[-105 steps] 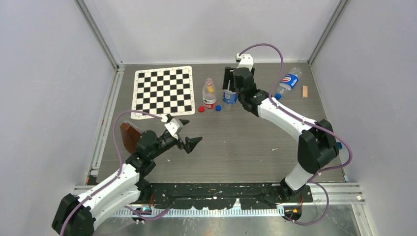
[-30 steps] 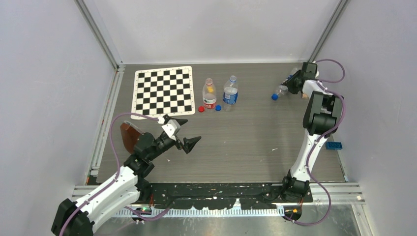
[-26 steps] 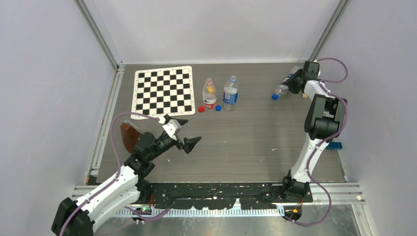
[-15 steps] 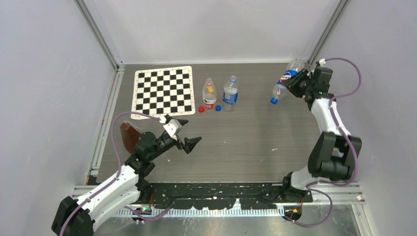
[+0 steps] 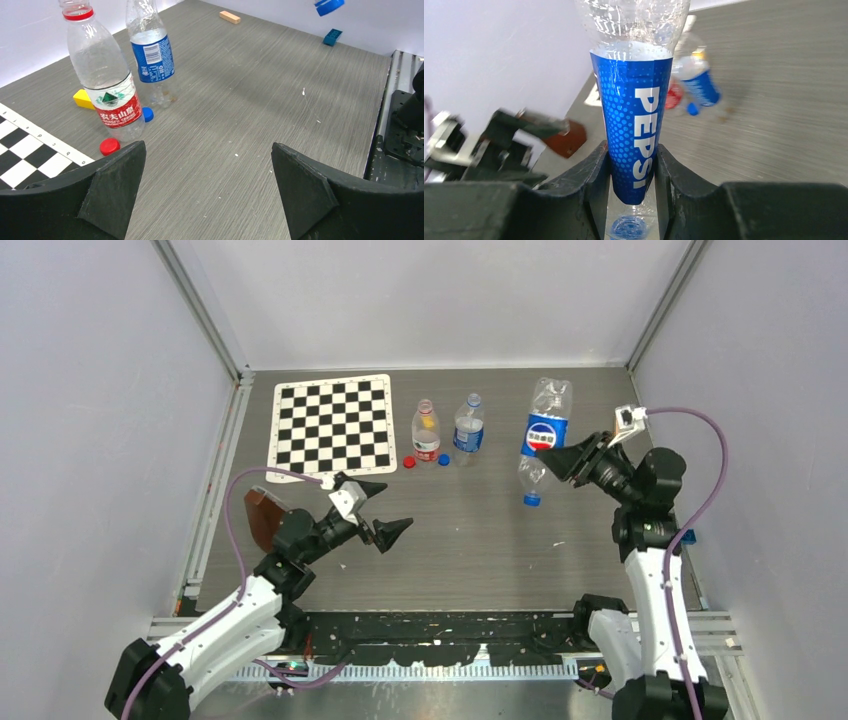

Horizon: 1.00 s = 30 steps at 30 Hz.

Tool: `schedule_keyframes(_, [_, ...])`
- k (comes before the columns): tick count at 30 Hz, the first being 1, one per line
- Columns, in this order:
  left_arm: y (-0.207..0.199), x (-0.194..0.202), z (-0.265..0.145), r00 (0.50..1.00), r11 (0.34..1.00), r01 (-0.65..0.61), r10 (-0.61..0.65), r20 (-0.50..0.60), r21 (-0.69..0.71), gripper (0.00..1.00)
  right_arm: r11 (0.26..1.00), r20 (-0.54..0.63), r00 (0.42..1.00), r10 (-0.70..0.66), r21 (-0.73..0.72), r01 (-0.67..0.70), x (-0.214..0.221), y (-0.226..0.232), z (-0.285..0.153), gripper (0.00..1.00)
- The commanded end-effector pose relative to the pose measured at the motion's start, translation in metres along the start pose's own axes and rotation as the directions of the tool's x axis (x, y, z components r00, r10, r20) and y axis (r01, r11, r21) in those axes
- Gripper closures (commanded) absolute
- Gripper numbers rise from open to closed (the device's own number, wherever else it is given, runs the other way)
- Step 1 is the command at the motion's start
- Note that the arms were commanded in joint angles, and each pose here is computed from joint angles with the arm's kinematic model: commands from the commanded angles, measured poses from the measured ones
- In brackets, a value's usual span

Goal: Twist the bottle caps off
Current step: Pick up the plastic bottle at the center of the board.

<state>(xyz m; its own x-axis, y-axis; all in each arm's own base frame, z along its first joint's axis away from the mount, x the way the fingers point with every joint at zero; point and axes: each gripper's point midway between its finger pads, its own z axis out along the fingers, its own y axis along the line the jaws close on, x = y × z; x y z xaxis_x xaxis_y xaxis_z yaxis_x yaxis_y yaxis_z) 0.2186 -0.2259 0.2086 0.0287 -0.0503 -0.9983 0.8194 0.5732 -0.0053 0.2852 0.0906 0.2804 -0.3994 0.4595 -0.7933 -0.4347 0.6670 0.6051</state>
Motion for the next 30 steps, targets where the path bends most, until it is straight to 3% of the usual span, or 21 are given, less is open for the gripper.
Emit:
schedule_keyframes(1, [-0.007,-0.027,0.005,0.996,0.999,-0.009,0.006,0.086,0.041,0.00,0.944,0.000,0.986,-0.165,-0.289,0.158,0.008,0.073,-0.010,0.66])
schedule_keyframes(6, [-0.012,-0.027,0.008,0.997,0.997,0.001,-0.007,0.080,0.076,0.00,0.875,-0.137,0.962,-0.237,-0.460,0.150,0.050,0.116,-0.011,0.66])
schedule_keyframes(14, [-0.017,-0.028,0.011,0.997,0.994,0.021,-0.029,0.069,0.112,0.00,0.874,-0.386,0.887,-0.255,-0.484,0.041,0.126,0.124,0.001,0.69])
schedule_keyframes(20, [-0.012,-0.031,0.002,0.998,0.996,-0.048,0.046,0.035,0.078,0.00,0.911,-0.608,0.714,-0.348,-0.399,0.103,0.193,0.105,0.011,0.71])
schedule_keyframes(24, [-0.002,-0.032,-0.011,0.994,0.994,-0.113,0.113,-0.013,0.009,0.00,0.889,-0.660,0.624,-0.418,-0.439,0.131,0.218,0.108,0.010,0.72])
schedule_keyframes(30, [-0.006,-0.043,-0.025,0.981,0.981,-0.194,0.194,-0.006,0.024,0.00,0.854,-0.703,0.514,-0.492,-0.504,0.129,0.247,0.116,0.009,0.72])
